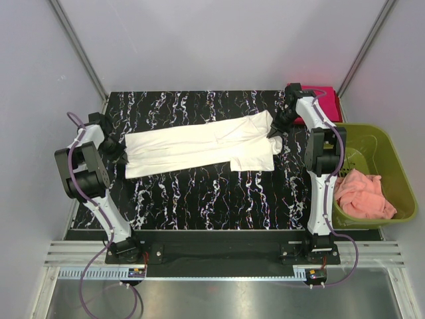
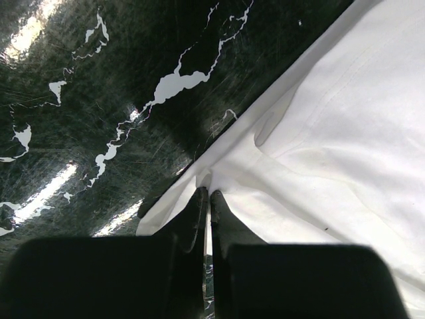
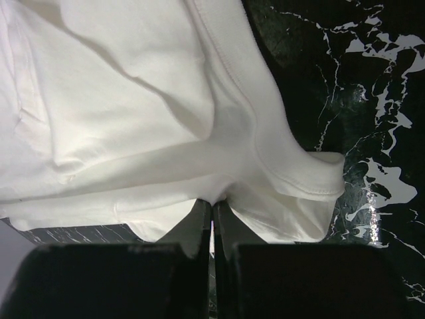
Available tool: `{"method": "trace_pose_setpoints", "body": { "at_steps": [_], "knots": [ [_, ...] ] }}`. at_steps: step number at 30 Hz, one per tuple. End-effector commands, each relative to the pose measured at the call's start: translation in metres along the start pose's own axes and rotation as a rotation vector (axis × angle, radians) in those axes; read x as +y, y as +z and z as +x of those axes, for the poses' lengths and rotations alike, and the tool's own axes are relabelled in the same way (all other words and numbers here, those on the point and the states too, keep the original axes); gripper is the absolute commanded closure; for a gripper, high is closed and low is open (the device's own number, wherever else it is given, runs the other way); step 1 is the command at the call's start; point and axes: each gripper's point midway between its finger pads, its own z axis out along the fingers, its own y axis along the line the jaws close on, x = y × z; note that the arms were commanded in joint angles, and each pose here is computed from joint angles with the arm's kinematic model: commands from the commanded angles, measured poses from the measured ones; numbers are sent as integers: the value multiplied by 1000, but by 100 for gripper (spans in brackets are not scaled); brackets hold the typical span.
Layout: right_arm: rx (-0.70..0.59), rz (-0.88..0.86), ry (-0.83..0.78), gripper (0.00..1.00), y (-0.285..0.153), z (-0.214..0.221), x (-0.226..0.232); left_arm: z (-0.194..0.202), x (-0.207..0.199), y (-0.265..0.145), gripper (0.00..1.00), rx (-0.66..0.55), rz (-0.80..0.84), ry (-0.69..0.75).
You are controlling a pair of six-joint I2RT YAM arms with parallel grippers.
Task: Fold and stack the t-shirts
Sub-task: Fold the tshirt
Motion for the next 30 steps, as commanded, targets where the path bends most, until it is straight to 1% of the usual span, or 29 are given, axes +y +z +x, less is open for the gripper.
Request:
{"method": "trace_pose_setpoints", "body": {
  "at_steps": [1, 3, 6, 8, 9, 10, 11, 12, 13, 15, 16, 17, 18, 19, 20, 21, 22, 23, 24, 25, 26, 27, 29, 30],
  "knots": [
    [-22, -8, 0, 100, -3, -11, 1, -15, -5, -3, 100, -46, 1, -15],
    [-20, -5, 1, 100, 2, -12, 0, -15, -5, -3, 100, -50, -2, -15],
    [-28, 3, -3, 99, 6, -16, -2, -17, -5, -4, 94, -58, -2, -18],
    [-27, 5, -6, 96, 8, -18, -2, -17, -5, -4, 89, -58, -3, -18],
    [-32, 2, -9, 93, 10, -21, -1, -17, -5, -5, 79, -59, -6, -20],
    [-29, 3, -10, 89, 10, -21, 0, -18, -4, -5, 72, -64, -8, -20],
    [-31, 5, -8, 84, 9, -23, 0, -19, -4, -10, 69, -74, -5, -18],
    [-46, 2, -14, 79, 5, -28, 3, -20, -5, -14, 58, -88, -3, -14],
    [-31, 20, -9, 67, 0, -24, 1, -21, -3, -20, 53, -108, -13, -7],
    [-50, 36, -19, 56, -20, -24, 5, -24, -3, -44, 41, -174, -6, 12],
    [-47, 44, -22, 51, -29, -20, 5, -25, -3, -53, 38, -202, -4, 26],
    [-63, 40, -32, 39, -38, -18, 7, -22, -5, -72, 35, -244, 23, 42],
    [-78, 37, -38, 34, -57, -10, 8, -18, -10, -79, 32, -264, 40, 68],
    [-88, 22, -46, 29, -63, -6, 11, -9, -11, -81, 32, -259, 55, 96],
    [-113, -10, -62, 21, -83, 0, 18, -1, -19, -92, 32, -281, 92, 130],
    [-63, 3, -49, 20, -76, 18, 8, 6, -21, -94, 32, -279, 101, 146],
    [-48, -23, -50, 18, -77, 27, 10, 12, -24, -95, 32, -274, 115, 167],
    [-61, -47, -56, 18, -89, 36, 13, 22, -26, -94, 33, -275, 139, 187],
    [-13, -56, -43, 19, -72, 54, 2, 32, -33, -93, 35, -250, 189, 210],
    [-5, -62, -37, 20, -69, 63, -2, 42, -30, -85, 40, -227, 207, 215],
    [28, -43, -21, 26, -63, 81, -14, 44, -36, -82, 42, -223, 240, 223],
    [14, -31, -29, 28, -61, 82, -19, 54, -40, -78, 48, -181, 271, 225],
    [12, -33, -38, 33, -57, 89, -25, 59, -46, -69, 51, -145, 291, 237],
    [-6, -33, -61, 37, -55, 87, -26, 62, -48, -65, 53, -123, 303, 241]
  ]
}}
